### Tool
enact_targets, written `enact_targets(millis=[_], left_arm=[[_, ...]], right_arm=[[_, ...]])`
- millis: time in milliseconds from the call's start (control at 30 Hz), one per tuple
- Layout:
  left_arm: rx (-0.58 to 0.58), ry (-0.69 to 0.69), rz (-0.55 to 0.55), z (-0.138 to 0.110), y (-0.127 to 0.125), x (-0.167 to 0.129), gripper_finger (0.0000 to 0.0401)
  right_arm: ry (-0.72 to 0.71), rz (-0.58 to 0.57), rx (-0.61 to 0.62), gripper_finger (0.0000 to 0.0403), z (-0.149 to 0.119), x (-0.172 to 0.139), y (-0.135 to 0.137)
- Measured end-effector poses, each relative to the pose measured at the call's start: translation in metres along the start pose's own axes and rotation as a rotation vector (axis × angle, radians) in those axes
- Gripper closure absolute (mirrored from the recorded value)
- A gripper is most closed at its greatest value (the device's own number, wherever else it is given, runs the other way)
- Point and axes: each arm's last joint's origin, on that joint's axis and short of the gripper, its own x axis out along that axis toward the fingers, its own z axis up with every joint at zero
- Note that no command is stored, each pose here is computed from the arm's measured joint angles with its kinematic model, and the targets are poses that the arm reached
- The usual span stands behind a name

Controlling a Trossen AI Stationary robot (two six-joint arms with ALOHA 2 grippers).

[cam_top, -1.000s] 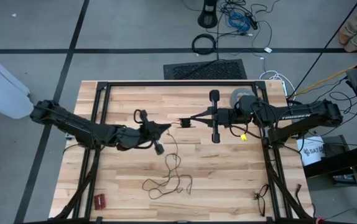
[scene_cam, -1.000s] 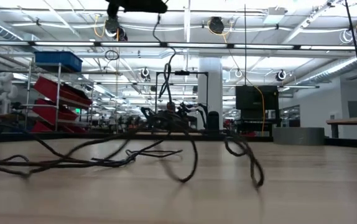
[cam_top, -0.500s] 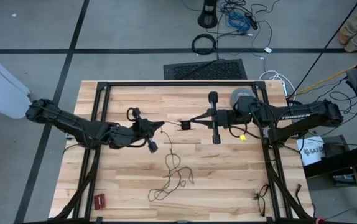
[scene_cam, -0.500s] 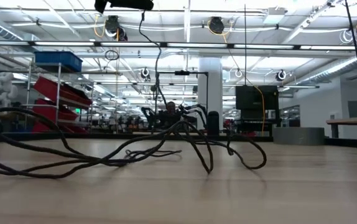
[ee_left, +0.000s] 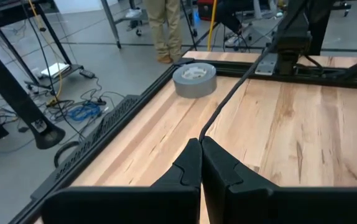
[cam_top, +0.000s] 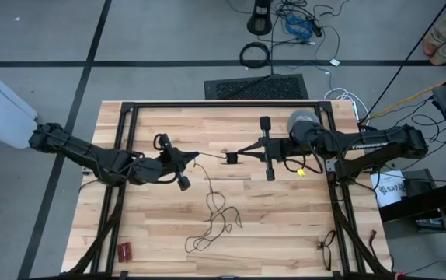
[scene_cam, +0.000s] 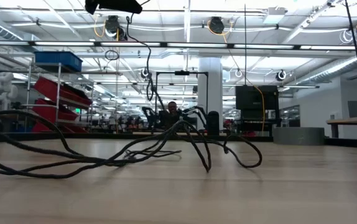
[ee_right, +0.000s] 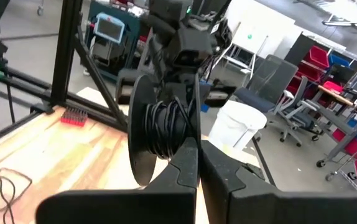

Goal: Coil cords
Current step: Coil the black wire onto the spool

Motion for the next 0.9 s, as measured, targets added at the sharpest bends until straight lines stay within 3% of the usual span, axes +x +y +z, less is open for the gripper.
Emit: enact_targets(millis=[367,700,900], left_arm=[[-0.002,0.009,0.035,0.001,0.009,0.003,0.0399],[-0.022,-0.005,0.016,0.003,0.009,0.004,0.0399],[-0.112,-0.104,-0.018,0.015,0.007,0.003,0.0399]], right_arm=[[0.068,0.024,-0.062,0.0403,-0.014,0.013,0.005],[0.259,-0.196,-0.131,0.0403,-0.026,0.016,0.001],[0.269,-0.214,-0.137,0.0403,-0.027,0.016,0.000]])
